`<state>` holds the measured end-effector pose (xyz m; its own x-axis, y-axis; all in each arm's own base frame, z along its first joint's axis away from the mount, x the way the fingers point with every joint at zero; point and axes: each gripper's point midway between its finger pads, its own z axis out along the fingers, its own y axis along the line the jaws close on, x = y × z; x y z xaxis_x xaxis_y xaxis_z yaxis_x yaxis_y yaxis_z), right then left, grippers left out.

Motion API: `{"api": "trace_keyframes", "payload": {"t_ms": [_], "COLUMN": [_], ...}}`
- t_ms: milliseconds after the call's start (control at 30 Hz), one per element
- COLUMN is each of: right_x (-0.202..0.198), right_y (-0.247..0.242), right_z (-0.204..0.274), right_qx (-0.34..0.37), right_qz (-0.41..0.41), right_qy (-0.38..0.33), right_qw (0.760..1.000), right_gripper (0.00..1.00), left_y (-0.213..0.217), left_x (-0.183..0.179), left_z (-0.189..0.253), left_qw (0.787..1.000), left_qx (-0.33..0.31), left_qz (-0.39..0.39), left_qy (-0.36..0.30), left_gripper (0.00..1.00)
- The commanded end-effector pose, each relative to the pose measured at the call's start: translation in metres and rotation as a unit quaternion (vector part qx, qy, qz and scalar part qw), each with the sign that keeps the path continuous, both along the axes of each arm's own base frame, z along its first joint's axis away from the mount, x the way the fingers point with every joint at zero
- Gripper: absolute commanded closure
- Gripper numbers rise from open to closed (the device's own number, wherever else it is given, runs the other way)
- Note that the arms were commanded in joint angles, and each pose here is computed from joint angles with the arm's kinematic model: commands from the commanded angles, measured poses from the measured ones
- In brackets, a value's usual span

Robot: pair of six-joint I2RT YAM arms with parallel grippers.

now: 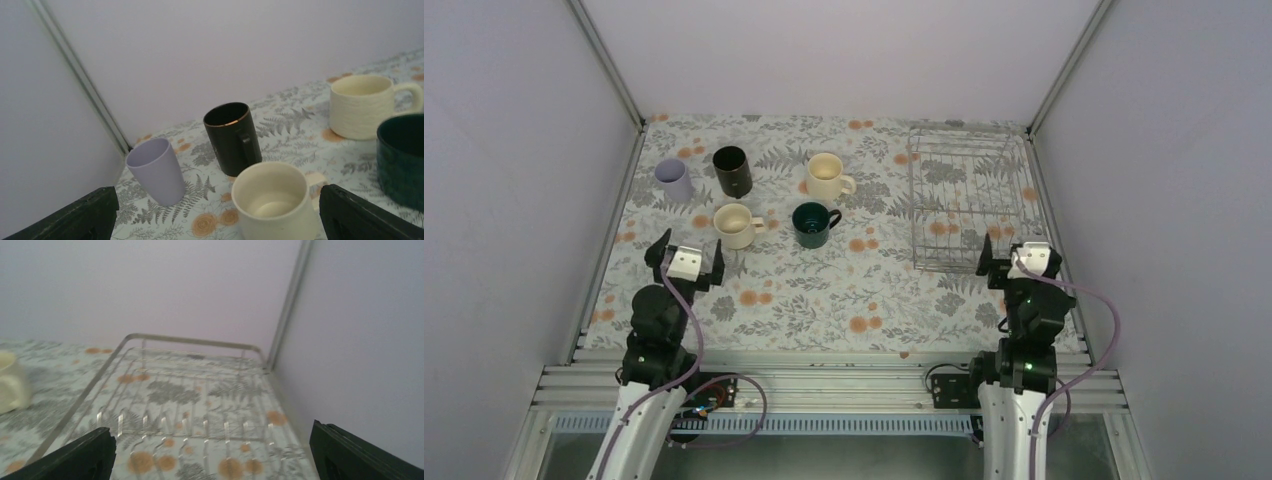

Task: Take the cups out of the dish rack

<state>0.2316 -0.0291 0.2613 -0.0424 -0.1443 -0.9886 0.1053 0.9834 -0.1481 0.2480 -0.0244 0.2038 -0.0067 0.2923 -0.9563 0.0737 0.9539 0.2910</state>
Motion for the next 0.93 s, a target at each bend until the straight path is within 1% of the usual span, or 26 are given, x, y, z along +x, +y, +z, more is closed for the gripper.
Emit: {"api": "trace_keyframes", "payload": {"t_ms": [0,67,100,133,200,300,400,567,700,900], "right_x": [0.002,-0.003,-0.004,-0.002,0.002,0.008,0.009,0.007,0.007,0.007], "right_y": [0.033,0.051,0.054,0.053,0.045,0.037,0.032,0.037,0.035,0.035], "right_z": [-0.018,-0.019,-0.019,-0.018,-0.018,-0.024,-0.024,-0.023,-0.023,-0.023], "right_qx": [-0.010,-0.026,-0.028,-0.024,-0.006,0.011,0.016,0.010,0.010,0.010], "right_qz": [0.097,0.148,0.158,0.155,0.134,0.113,0.096,0.111,0.107,0.108], "right_qy": [0.005,0.008,0.006,0.004,0.006,0.030,0.028,0.025,0.024,0.024], "right_qw": [0.995,0.989,0.987,0.988,0.991,0.993,0.995,0.993,0.994,0.994], "right_gripper": [0.00,0.00,0.00,0.00,0.00,0.00,0.00,0.00,0.00,0.00], "left_y": [0.013,0.020,0.022,0.023,0.030,0.025,0.025,0.024,0.026,0.021], "left_x": [-0.002,-0.001,0.000,0.001,-0.001,0.001,0.001,0.002,0.002,0.002], "left_z": [0.010,0.003,-0.005,-0.015,-0.012,-0.015,-0.016,-0.016,-0.017,-0.018], "left_qw": [0.996,0.995,0.995,0.995,0.992,0.993,0.994,0.994,0.993,0.995], "left_qx": [-0.075,-0.082,-0.082,-0.077,-0.091,-0.086,-0.086,-0.086,-0.084,-0.077], "left_qz": [0.034,0.055,0.064,0.068,0.087,0.075,0.073,0.072,0.077,0.063], "left_qy": [-0.023,-0.016,-0.008,0.003,0.003,0.010,0.011,0.011,0.013,0.015], "left_gripper": [0.00,0.00,0.00,0.00,0.00,0.00,0.00,0.00,0.00,0.00]}}
